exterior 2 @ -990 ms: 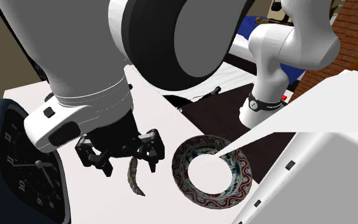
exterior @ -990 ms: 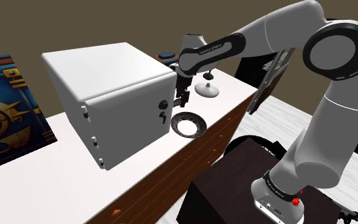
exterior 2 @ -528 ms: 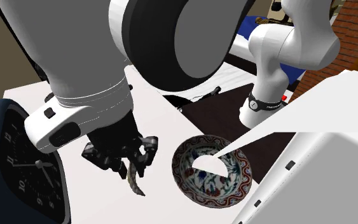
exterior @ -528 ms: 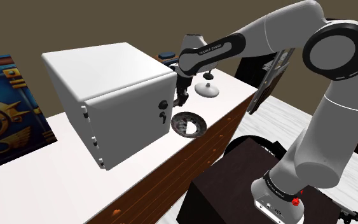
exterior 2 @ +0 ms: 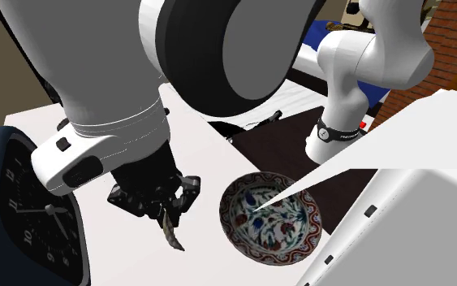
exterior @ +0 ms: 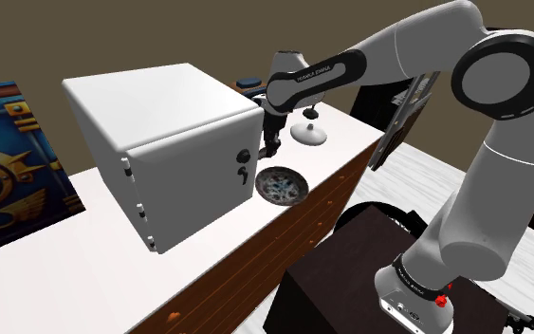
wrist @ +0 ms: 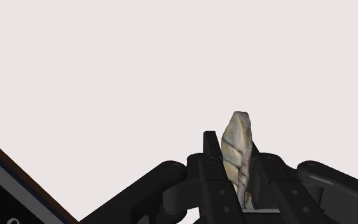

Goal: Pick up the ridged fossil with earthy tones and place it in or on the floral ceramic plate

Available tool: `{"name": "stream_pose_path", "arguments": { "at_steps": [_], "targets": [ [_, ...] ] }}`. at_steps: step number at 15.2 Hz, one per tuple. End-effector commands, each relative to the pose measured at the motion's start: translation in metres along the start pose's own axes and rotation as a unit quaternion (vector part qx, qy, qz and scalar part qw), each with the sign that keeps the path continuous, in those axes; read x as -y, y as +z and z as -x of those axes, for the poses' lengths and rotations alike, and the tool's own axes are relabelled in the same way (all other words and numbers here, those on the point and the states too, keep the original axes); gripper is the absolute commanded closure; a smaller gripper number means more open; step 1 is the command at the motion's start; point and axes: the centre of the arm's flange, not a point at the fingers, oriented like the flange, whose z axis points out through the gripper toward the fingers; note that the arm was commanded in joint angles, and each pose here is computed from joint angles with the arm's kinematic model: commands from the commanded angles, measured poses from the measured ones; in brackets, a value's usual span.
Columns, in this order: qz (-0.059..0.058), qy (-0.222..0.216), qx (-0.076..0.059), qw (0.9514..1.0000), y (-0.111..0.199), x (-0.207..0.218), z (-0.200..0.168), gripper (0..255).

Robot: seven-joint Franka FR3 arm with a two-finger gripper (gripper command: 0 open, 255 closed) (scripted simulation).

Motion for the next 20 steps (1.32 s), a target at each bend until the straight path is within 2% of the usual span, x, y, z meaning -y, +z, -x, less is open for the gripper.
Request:
{"name": "stream_pose_path", "arguments": {
  "at_steps": [1, 19, 20],
  "targets": [
    [0.0, 0.0, 0.0, 1.0, -0.005, 0.0, 0.0, 255],
    [0.0, 0.0, 0.0, 1.0, -0.1, 0.007, -0.005, 255],
    [0.0, 0.0, 0.0, 1.0, -0.099, 0.02, -0.004, 255]
  ]
}}
